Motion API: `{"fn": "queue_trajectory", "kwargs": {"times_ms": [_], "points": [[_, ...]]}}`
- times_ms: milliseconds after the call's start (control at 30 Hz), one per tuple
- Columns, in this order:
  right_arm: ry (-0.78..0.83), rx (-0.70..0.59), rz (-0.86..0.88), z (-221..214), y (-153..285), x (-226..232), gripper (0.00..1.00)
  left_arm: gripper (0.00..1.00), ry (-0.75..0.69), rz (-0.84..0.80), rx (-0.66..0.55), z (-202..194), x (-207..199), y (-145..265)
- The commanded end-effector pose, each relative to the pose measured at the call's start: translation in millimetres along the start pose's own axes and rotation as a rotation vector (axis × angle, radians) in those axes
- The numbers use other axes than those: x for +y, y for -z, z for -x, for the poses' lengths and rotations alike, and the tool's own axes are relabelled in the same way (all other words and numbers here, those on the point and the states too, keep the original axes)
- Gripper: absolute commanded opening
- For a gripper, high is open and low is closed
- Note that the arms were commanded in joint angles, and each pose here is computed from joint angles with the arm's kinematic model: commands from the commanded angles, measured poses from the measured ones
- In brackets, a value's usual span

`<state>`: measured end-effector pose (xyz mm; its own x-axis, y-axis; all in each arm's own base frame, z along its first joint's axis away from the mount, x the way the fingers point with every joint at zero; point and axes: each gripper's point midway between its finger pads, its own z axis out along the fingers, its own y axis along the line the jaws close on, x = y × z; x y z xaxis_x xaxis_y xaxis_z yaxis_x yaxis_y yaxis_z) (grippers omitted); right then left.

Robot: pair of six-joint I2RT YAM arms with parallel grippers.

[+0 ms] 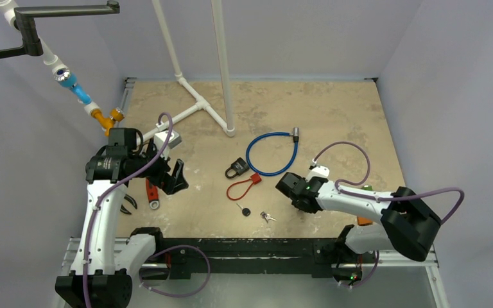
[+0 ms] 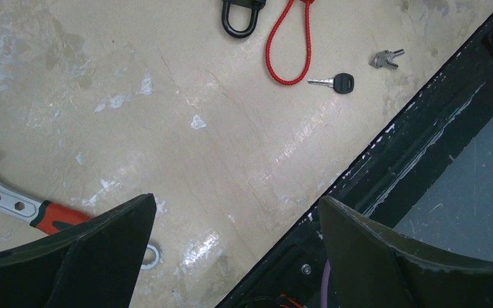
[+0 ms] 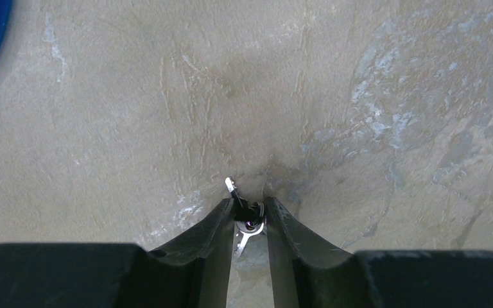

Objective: Unlock with the key

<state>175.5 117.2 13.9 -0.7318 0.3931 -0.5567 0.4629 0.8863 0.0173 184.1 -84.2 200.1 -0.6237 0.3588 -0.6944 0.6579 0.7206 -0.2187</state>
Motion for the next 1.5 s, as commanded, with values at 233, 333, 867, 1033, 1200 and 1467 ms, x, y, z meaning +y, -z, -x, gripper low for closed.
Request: {"fn": "queue_trajectory", "kwargs": {"times_ms": [233, 333, 867, 1033, 1200, 1467], "points": [[0.065, 0.016, 0.189, -7.3, 7.2, 69.0, 0.07, 1.0, -0.05, 0.012, -0.023, 11.7, -0.9, 8.4], [0.097, 0.005, 0.242, -3.0, 16.7, 86.1, 0.0, 1.0, -0.045, 0.004, -0.027, 12.6, -1.9, 7.9], [0.386, -0.057, 0.971, 26.4, 154.7, 177.6, 0.0, 1.0, -0.254, -0.194, -0.084, 29.1, -45.5, -0.5], [0.484, -0.061, 1.247, 29.3, 223.0, 187.5, 0.0, 1.0, -0.562, -0.425, -0.295, 30.2, -104.8, 26.9], [0.529, -0.081, 1.466, 37.8, 284.8, 185.9, 0.0, 1.0, -0.855, -0.408, -0.397, 20.6, -128.8, 49.1], [0.616, -0.054, 1.653, 26.0, 345.4, 189.4, 0.0, 1.0, -1.264, -0.175, -0.714, 50.6, -129.2, 56.3]]}}
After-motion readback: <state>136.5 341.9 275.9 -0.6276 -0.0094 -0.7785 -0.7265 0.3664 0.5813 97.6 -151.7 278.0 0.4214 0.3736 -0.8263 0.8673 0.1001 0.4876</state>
